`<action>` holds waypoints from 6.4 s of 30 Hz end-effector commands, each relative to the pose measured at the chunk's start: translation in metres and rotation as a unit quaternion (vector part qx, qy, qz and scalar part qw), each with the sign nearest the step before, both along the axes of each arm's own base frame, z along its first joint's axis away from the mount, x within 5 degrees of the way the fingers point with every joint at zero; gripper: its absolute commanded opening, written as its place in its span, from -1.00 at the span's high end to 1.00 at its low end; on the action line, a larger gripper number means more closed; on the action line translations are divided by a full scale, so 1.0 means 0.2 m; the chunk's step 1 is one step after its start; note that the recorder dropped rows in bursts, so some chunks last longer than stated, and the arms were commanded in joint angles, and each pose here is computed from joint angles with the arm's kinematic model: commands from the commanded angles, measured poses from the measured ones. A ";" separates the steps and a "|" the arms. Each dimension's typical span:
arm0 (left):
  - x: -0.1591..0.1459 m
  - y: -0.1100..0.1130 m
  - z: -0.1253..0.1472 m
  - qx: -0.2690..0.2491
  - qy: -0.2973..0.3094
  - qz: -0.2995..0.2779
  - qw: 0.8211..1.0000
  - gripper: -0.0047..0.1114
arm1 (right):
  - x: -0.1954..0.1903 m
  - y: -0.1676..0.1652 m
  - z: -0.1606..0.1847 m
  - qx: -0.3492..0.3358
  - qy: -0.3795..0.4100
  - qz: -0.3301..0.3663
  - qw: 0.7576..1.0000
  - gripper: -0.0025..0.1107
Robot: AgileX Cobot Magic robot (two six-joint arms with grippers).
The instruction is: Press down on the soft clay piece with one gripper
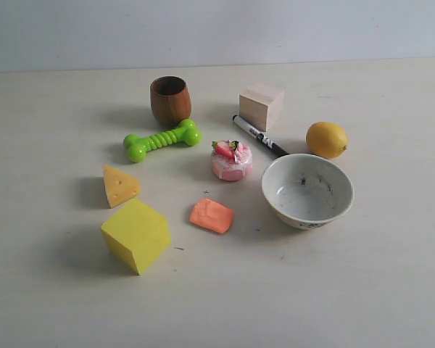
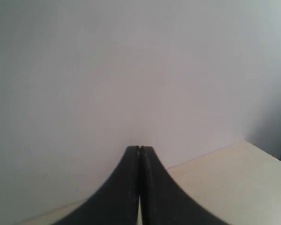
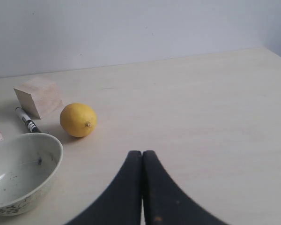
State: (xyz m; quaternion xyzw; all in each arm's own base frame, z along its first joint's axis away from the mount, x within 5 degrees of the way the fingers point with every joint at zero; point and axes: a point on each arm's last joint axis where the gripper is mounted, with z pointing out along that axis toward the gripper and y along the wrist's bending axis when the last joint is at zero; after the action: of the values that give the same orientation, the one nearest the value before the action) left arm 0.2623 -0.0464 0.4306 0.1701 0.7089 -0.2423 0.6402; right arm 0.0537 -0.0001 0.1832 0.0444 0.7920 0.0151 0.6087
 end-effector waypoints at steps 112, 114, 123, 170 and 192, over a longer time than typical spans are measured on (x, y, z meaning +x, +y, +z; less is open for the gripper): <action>0.13 -1.30 -1.09 0.429 0.411 -0.213 0.775 0.92 | 0.00 0.00 0.00 0.000 -0.003 -0.003 1.000 0.96; 0.12 -1.33 -1.13 0.431 0.414 -0.213 0.773 0.92 | 0.00 0.00 0.00 0.000 -0.003 -0.003 1.000 0.96; 0.15 -1.36 -1.29 0.432 0.435 -0.198 0.764 0.92 | 0.00 0.00 0.00 0.000 -0.003 -0.003 1.000 0.96; 0.15 -1.36 -1.30 0.449 0.421 -0.205 0.761 0.92 | 0.00 0.00 0.00 0.000 -0.004 -0.003 1.000 0.96; 0.19 -1.36 -1.38 0.464 0.403 -0.193 0.765 0.92 | 0.00 0.00 0.00 0.000 -0.004 -0.003 1.000 0.96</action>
State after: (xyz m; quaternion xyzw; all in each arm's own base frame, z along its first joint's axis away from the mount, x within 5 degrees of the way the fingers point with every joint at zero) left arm 0.2999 -0.3169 0.1577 0.4670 0.8794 -0.0513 0.0772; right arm 0.0537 -0.0001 0.1832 0.0444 0.7920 0.0151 0.6087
